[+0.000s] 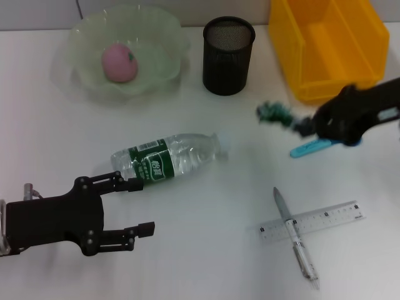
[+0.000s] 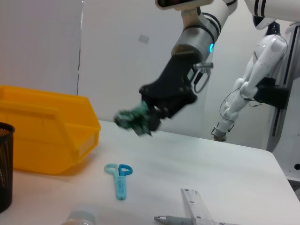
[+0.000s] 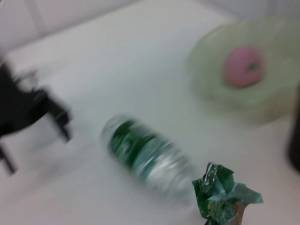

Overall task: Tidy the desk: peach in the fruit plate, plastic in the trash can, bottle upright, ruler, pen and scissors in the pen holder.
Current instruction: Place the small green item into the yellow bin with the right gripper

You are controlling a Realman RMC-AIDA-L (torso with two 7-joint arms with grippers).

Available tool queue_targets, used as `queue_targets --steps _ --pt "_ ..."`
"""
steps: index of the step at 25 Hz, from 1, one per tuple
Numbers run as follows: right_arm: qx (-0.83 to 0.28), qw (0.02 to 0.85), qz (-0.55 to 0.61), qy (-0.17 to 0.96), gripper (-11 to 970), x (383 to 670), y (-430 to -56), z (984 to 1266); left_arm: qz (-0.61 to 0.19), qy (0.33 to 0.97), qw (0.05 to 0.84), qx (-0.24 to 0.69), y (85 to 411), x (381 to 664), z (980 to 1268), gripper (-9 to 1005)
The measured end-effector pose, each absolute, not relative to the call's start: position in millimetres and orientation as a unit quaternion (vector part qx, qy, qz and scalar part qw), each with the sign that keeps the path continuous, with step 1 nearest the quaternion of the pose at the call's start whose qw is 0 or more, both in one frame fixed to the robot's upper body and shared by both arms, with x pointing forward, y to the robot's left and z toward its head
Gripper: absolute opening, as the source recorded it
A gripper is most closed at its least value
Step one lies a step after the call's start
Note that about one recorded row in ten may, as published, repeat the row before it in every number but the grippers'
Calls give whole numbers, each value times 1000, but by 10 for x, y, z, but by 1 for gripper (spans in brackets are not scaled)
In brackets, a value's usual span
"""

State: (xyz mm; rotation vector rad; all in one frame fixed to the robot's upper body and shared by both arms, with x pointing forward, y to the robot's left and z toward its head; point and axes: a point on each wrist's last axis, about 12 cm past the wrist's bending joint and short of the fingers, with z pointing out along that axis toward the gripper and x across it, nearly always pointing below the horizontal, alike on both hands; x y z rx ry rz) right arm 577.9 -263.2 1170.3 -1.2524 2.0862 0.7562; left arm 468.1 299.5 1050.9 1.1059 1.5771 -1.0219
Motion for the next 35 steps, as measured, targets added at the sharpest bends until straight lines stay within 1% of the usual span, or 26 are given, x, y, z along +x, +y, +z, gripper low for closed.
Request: queue_targets --steps 2,4,6,7,9,11,12,13,16,17,18,19,20,22,28,35 --pt "-421 327 290 795 49 5810 -2801 11707 -416 641 463 450 2992 4683 10511 728" --pt "-408 336 291 798 49 5820 -2832 11693 -415 640 466 448 2991 4696 10519 727" --pt "-384 352 295 801 50 5838 -2874 11624 -414 640 468 447 2992 4705 10525 726" --pt "-366 370 296 801 50 5844 -2902 11545 -414 640 468 447 2992 4705 10525 726" --pt "-356 382 296 800 48 5846 -2918 11506 -413 639 472 446 2987 4721 10535 725" --pt "-338 405 299 795 46 5828 -2957 11434 -412 639 476 443 2987 4729 10540 724" --pt "-320 433 307 785 45 5796 -2998 11372 -409 639 485 436 2991 4742 10550 723" --pt "-320 433 307 785 45 5796 -2998 11372 -409 639 485 436 2991 4742 10550 723" --pt "-292 474 314 769 44 5727 -3077 11284 -403 636 500 429 3000 4744 10554 721" --pt "-270 501 314 760 43 5671 -3144 11218 -398 633 511 424 2994 4741 10554 721" --pt "-270 501 314 760 43 5671 -3144 11218 -398 633 511 424 2994 4741 10554 720" --pt "-250 526 310 752 43 5629 -3195 11154 -397 632 515 422 2986 4740 10552 720" --pt "-250 526 310 752 42 5629 -3195 11154 -396 631 519 419 2986 4741 10554 719" --pt "-215 558 303 742 41 5590 -3250 11053 -395 630 523 418 2980 4741 10555 718" --pt "-171 580 281 745 40 5612 -3288 10905 -396 627 522 421 2967 4748 10558 715" --pt "-136 584 243 763 38 5801 -3208 10799 -402 622 523 422 2955 4735 10568 711"
